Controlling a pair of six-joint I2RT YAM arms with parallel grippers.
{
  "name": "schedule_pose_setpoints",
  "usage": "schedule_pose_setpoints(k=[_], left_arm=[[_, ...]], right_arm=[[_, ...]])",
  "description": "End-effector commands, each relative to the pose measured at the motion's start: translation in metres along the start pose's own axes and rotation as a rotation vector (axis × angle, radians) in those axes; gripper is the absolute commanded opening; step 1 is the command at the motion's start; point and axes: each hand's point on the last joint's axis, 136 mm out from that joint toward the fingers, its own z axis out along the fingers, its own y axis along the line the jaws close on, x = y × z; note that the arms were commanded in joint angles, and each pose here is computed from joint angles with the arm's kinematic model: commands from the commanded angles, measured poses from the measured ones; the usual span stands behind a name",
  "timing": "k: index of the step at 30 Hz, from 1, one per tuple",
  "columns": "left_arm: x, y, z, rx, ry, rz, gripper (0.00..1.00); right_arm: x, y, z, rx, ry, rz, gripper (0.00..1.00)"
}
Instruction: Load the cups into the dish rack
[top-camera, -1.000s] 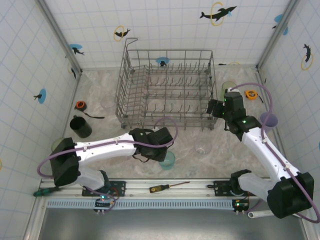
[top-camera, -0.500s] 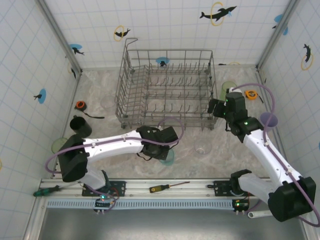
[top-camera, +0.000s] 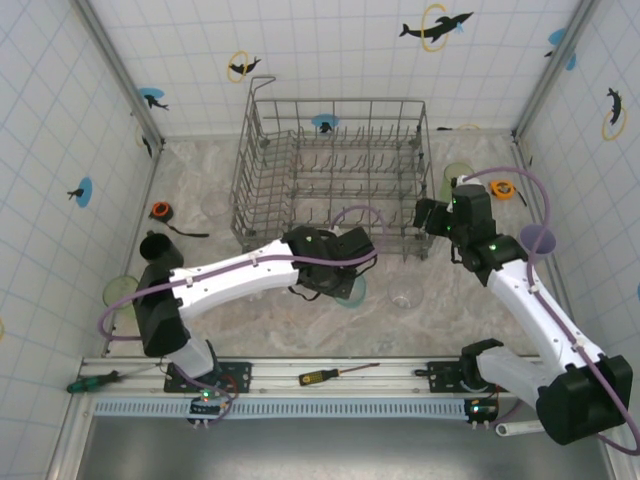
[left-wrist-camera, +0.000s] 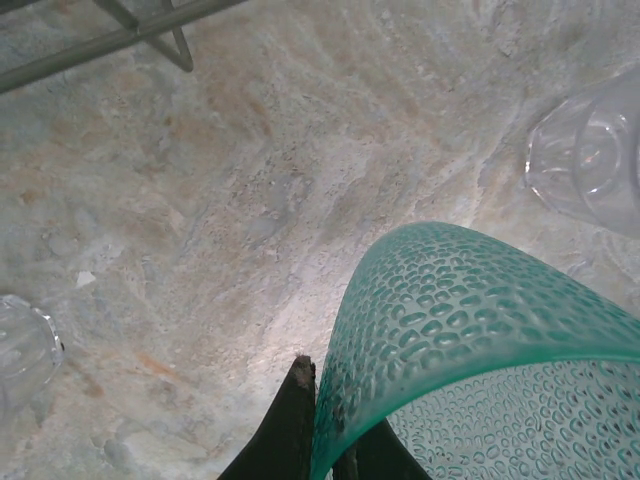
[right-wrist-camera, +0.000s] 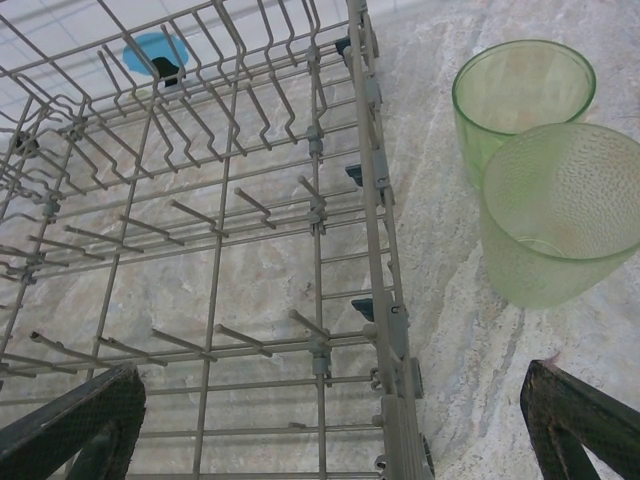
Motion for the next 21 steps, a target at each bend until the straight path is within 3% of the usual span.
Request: schedule_pose_setpoints(k=[1,13,21], left_arm=[[-0.001,0.006,-0.011,-0.057,0.022,0.047,0.00],[-0.054,-0.020,-0.060,-0.030,-0.067,0.090,0.00],[-0.073,-0.046,-0.082,0.142,-0.118,0.082,0.00]], right_arm=[[0.001,0.003,0.003,-0.015,0.019,-0.015,1.00],[0.001,0.001,0.002,-0.017,0.049,-0.039,1.00],[-0.004,0.001,-0.004,-0.027,0.034,-0.030,1.00]])
